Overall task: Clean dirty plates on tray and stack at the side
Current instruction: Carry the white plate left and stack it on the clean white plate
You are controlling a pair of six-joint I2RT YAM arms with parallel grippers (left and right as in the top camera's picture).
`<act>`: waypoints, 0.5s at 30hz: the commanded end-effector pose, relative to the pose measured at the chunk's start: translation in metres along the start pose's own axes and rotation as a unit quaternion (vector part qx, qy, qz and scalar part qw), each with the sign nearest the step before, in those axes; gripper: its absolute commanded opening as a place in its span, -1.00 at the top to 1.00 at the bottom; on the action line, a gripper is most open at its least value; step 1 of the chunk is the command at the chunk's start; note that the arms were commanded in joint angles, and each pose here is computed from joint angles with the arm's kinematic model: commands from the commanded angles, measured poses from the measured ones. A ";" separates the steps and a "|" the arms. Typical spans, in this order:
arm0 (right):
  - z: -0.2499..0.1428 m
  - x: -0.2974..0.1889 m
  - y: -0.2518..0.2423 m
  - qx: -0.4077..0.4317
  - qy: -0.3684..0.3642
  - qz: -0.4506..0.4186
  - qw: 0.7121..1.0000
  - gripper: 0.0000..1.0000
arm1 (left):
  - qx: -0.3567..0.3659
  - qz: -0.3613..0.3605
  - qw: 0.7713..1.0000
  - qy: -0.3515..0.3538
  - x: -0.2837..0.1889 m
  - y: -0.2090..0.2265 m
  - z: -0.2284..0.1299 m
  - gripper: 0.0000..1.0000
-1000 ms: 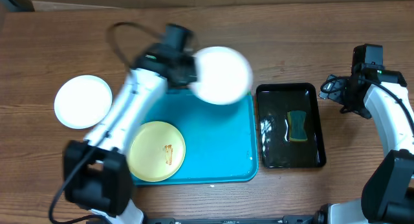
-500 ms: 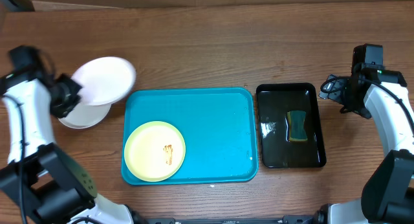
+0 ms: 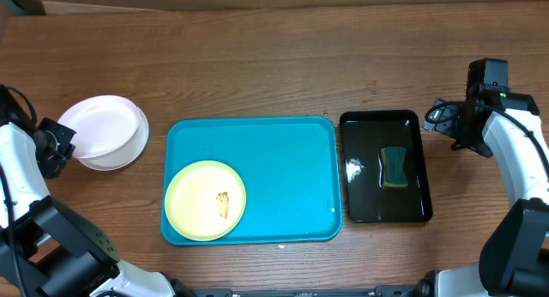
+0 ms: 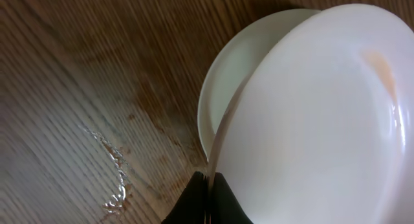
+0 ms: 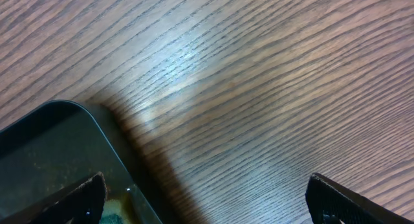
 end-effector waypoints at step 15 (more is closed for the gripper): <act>0.007 -0.014 -0.001 0.005 -0.029 0.000 1.000 -1.00 | -0.005 0.007 1.000 0.005 0.010 -0.004 0.001 0.85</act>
Point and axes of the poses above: each gripper's point midway between its finger pads, its own x axis out along the fingers, its own y axis along the line the jaws close on, z = x × y, the point moved 10 cm from there along -x, back along the fingers, and after that the axes turned 7 degrees about -x, right-handed, at the moved point
